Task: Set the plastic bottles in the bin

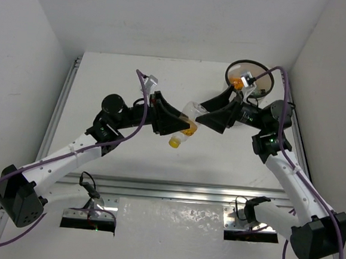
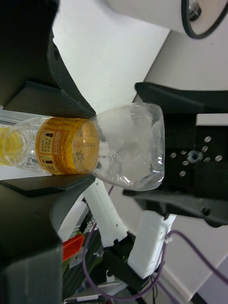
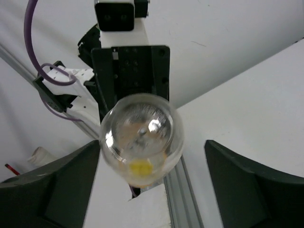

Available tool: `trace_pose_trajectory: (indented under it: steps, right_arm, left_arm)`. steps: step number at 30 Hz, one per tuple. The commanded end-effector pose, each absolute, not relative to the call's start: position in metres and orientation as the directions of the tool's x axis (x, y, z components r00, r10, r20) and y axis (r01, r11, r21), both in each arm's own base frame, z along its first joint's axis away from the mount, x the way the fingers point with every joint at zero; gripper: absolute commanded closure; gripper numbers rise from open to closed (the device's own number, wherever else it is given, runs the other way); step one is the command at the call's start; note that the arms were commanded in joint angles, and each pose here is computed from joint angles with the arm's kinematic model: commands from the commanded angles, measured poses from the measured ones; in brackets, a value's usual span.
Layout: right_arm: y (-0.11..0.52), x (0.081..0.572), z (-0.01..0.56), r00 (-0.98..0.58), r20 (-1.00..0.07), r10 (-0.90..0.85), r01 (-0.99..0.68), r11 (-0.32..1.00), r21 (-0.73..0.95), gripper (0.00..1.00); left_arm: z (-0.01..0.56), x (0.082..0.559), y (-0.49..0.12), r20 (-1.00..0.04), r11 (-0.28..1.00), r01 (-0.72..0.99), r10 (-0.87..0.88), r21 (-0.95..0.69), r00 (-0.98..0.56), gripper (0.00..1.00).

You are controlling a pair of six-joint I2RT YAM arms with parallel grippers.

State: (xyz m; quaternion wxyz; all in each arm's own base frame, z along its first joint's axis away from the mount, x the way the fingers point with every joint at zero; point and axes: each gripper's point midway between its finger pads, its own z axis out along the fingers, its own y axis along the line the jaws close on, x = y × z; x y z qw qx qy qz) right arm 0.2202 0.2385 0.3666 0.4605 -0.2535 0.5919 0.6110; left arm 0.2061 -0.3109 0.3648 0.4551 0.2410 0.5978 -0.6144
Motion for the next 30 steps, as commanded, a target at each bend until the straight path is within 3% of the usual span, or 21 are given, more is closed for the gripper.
trace_pose_trajectory:
  steps: [1,4,6,7,8,9,10,11,12,14,15,16,17,20,24,27,30]
  right_arm:
    - [0.245,0.223,0.395,-0.409,-0.871,0.272,-0.891,0.088,0.446,0.16]
    - [0.251,0.223,0.395,-0.425,-0.868,0.256,-0.888,0.069,0.455,0.39]
    - [0.253,0.222,0.394,-0.421,-0.873,0.247,-0.892,0.059,0.447,0.5]
    - [0.253,0.22,0.394,-0.419,-0.875,0.243,-0.894,0.056,0.444,0.76]
    - [0.253,0.22,0.394,-0.409,-0.88,0.241,-0.899,0.062,0.434,0.88]
    - [0.253,0.222,0.388,-0.433,-0.872,0.229,-0.884,0.078,0.46,0.97]
    - [0.25,0.228,0.392,-0.379,-0.892,0.244,-0.9,0.128,0.417,1.0]
    - [0.247,0.236,0.393,-0.368,-0.894,0.254,-0.89,0.183,0.419,1.0]
    - [0.242,0.246,0.379,-0.424,-0.872,0.243,-0.835,0.267,0.48,1.0]
    - [0.22,0.28,0.392,-0.32,-0.899,0.3,-0.754,0.493,0.434,1.0]
    - [0.208,0.291,0.376,-0.361,-0.887,0.29,-0.665,0.587,0.462,1.0]
    - [0.195,0.306,0.374,-0.344,-0.89,0.299,-0.587,0.672,0.452,1.0]
    - [0.163,0.329,0.388,-0.247,-0.914,0.322,-0.443,0.802,0.402,1.0]
    - [0.097,0.356,0.387,-0.151,-0.949,0.276,-0.108,0.95,0.293,1.0]
    - [0.03,0.382,0.401,-0.031,-0.973,0.23,0.182,0.958,0.221,1.0]
    - [-0.001,0.401,0.4,0.011,-0.972,0.236,0.276,0.933,0.23,1.0]
    - [-0.016,0.418,0.405,0.042,-0.983,0.181,0.327,0.927,0.185,1.0]
  left_arm:
    - [0.386,0.189,-0.314,-0.848,0.012,0.882,-0.282,-0.471,-0.449,1.0]
    - [0.387,0.191,-0.317,-0.845,0.005,0.88,-0.279,-0.476,-0.456,0.97]
    - [0.386,0.201,-0.321,-0.839,0.035,0.868,-0.279,-0.496,-0.468,0.66]
    - [0.386,0.206,-0.322,-0.838,0.059,0.863,-0.28,-0.501,-0.468,0.52]
    - [0.378,0.213,-0.322,-0.836,0.104,0.847,-0.261,-0.522,-0.483,0.34]
    - [0.386,0.228,-0.32,-0.832,0.166,0.833,-0.298,-0.527,-0.467,0.3]
    - [0.376,0.248,-0.316,-0.821,0.281,0.781,-0.321,-0.558,-0.472,0.07]
    - [0.372,0.248,-0.315,-0.822,0.302,0.769,-0.296,-0.564,-0.487,0.0]
    - [0.379,0.275,-0.302,-0.816,0.433,0.694,-0.367,-0.575,-0.447,0.0]
    - [0.34,0.3,-0.273,-0.779,0.646,0.461,-0.374,-0.608,-0.503,0.0]
    - [0.338,0.322,-0.242,-0.79,0.758,0.296,-0.439,-0.582,-0.429,0.0]
    - [0.315,0.321,-0.221,-0.773,0.813,0.163,-0.44,-0.559,-0.456,0.0]
    - [0.32,0.323,-0.192,-0.793,0.843,0.058,-0.476,-0.534,-0.381,0.0]
    - [0.311,0.3,-0.141,-0.819,0.875,-0.089,-0.478,-0.476,-0.317,0.0]
    - [0.308,0.267,-0.129,-0.854,0.918,0.007,-0.365,-0.396,-0.371,0.0]
    - [0.297,0.249,-0.14,-0.849,0.925,0.118,-0.273,-0.36,-0.453,0.0]
    - [0.287,0.243,-0.129,-0.872,0.943,0.131,-0.222,-0.305,-0.436,0.0]
